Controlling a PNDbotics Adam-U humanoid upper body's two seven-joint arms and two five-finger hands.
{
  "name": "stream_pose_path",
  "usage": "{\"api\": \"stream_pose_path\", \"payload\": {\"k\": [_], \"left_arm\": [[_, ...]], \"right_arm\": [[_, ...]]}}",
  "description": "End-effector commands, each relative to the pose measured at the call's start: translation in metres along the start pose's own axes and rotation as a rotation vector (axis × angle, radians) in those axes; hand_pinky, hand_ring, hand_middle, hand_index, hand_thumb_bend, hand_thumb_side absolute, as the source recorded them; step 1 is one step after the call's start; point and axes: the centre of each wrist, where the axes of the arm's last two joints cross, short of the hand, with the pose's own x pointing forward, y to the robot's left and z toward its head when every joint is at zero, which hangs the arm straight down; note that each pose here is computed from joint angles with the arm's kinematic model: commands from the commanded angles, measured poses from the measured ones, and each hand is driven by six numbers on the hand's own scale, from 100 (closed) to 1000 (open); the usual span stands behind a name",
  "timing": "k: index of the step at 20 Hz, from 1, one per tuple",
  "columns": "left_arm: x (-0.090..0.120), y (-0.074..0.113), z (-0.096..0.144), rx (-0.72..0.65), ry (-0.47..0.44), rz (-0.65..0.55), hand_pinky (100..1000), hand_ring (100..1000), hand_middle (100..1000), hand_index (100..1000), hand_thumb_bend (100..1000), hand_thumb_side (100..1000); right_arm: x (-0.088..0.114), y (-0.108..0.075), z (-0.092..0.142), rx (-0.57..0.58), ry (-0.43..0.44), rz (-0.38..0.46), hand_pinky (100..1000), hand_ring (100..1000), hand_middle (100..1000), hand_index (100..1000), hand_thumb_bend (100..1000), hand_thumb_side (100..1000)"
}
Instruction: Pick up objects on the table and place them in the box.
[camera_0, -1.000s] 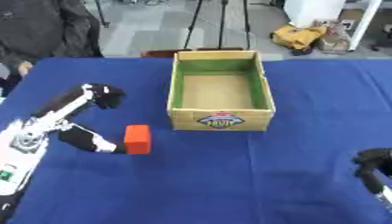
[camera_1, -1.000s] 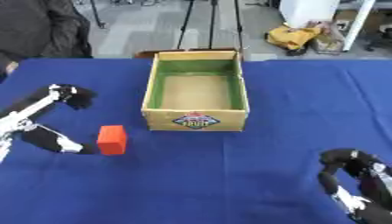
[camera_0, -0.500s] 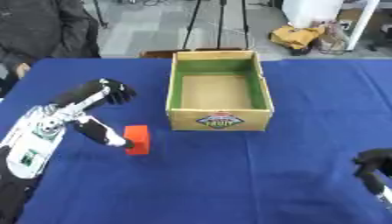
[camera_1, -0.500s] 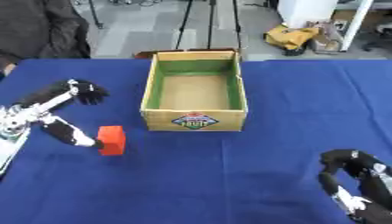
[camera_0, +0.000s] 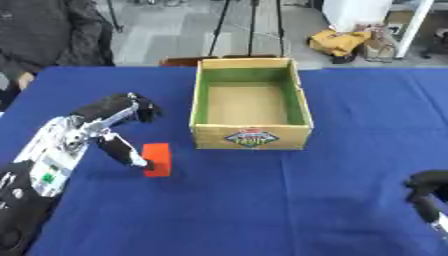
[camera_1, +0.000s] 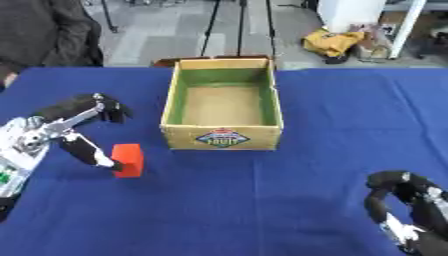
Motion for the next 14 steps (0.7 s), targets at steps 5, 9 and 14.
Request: {"api": "stream_pose_path", "payload": {"k": [5, 9, 14], "left_arm": [[-0.003, 0.003, -0.006, -0.006, 0.015, -0.046, 630, 609, 568, 776, 824, 150], [-0.005, -0.004, -0.009, -0.02, 0.025, -0.048, 628, 598, 564, 771, 825, 153], [-0.006, -0.013, -0.012, -0.024, 0.035, -0.044, 617, 590, 553, 758, 825, 149]], "right_arm": [[0.007, -0.005, -0.004, 0.014, -0.023, 0.018, 754, 504, 412, 693, 452, 456], [0.006, -0.005, -0.004, 0.015, -0.022, 0.017, 754, 504, 412, 693, 453, 456], [0.006, -0.005, -0.004, 0.016, -0.022, 0.017, 754, 504, 411, 693, 454, 452]]}}
